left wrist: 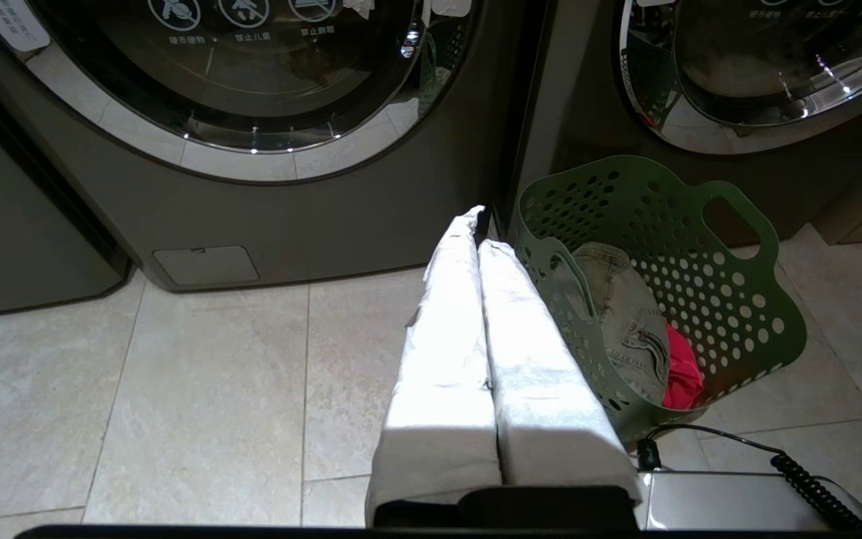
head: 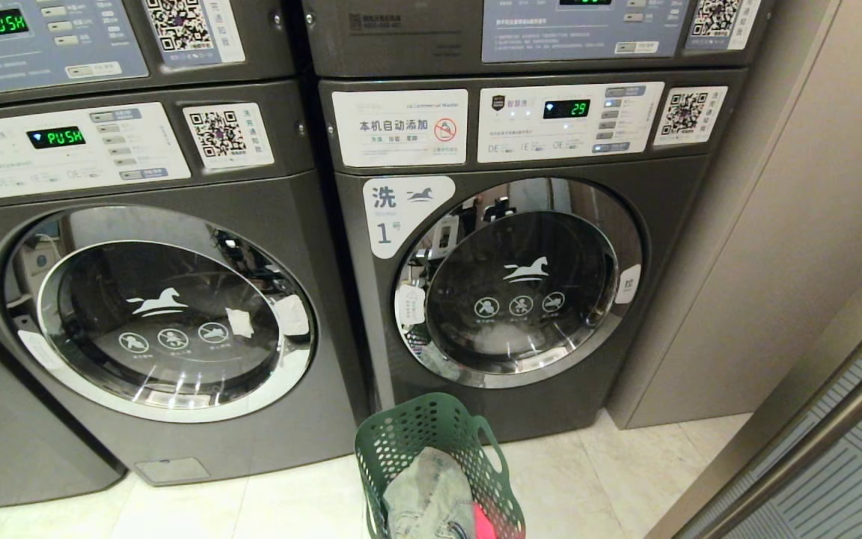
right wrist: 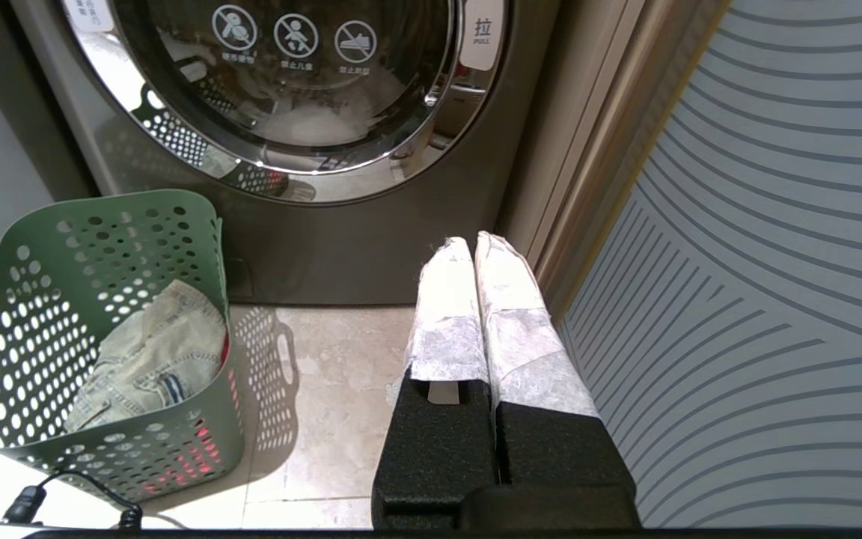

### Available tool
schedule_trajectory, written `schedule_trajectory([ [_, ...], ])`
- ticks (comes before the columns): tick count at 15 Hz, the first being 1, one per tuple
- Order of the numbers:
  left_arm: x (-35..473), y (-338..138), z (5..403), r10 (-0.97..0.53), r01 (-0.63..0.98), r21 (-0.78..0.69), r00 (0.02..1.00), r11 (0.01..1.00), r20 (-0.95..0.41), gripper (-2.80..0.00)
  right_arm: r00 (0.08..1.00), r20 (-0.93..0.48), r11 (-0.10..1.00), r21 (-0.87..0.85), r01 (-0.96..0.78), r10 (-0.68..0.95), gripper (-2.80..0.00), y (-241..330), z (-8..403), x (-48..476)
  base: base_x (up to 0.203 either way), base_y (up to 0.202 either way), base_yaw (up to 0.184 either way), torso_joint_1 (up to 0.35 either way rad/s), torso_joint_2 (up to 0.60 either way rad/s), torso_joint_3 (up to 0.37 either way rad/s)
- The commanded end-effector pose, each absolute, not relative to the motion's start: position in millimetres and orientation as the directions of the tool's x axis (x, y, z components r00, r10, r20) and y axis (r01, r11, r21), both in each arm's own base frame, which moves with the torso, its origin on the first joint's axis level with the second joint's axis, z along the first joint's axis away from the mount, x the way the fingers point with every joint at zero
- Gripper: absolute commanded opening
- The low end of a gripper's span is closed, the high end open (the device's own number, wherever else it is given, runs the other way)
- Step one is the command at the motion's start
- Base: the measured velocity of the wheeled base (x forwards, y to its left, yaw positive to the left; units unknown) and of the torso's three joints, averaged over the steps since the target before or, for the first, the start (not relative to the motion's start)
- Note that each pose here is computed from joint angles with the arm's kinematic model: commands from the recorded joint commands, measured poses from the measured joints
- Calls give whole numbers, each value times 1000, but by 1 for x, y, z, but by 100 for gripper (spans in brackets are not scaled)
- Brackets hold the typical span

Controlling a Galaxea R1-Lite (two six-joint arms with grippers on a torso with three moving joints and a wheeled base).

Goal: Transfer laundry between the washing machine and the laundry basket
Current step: Open the lid of the washing machine

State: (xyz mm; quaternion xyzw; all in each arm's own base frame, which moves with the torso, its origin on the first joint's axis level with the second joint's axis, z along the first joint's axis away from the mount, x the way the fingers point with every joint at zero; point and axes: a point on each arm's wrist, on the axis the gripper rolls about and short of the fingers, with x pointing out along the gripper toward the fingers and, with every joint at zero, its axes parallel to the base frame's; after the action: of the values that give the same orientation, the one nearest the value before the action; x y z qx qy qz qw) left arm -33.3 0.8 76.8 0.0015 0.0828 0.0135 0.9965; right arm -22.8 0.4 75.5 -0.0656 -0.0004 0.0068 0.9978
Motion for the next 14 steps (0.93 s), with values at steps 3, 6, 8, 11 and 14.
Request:
schedule_trajectory([
  [3, -33, 1, 77, 28, -27, 5, 986, 1000, -166, -280, 1000, -2, 991, -132, -13, 13, -280, 0, 76, -23, 0, 0, 0, 0, 0, 0],
  [6, -33, 1, 77, 28, -27, 5, 986, 1000, -166, -280, 1000, -2, 991, -135, -15, 15, -280, 0, 76, -23, 0, 0, 0, 0, 0, 0],
  [8, -33, 1, 77, 28, -27, 5, 986, 1000, -166, -280, 1000, 0, 991, -133, -15, 15, -280, 0, 76, -23, 0, 0, 0, 0, 0, 0],
  [11, -33, 1, 77, 28, -27, 5, 986, 1000, -166, -280, 1000, -2, 991, -132, -12, 12, -280, 0, 76, -23, 6, -6, 138, 5, 2, 9],
  [14, -33, 1, 77, 28, -27, 5, 986, 1000, -166, -280, 1000, -2, 991, -132, -12, 12, -280, 0, 76, -23, 1, -8, 208, 1, -3, 0],
])
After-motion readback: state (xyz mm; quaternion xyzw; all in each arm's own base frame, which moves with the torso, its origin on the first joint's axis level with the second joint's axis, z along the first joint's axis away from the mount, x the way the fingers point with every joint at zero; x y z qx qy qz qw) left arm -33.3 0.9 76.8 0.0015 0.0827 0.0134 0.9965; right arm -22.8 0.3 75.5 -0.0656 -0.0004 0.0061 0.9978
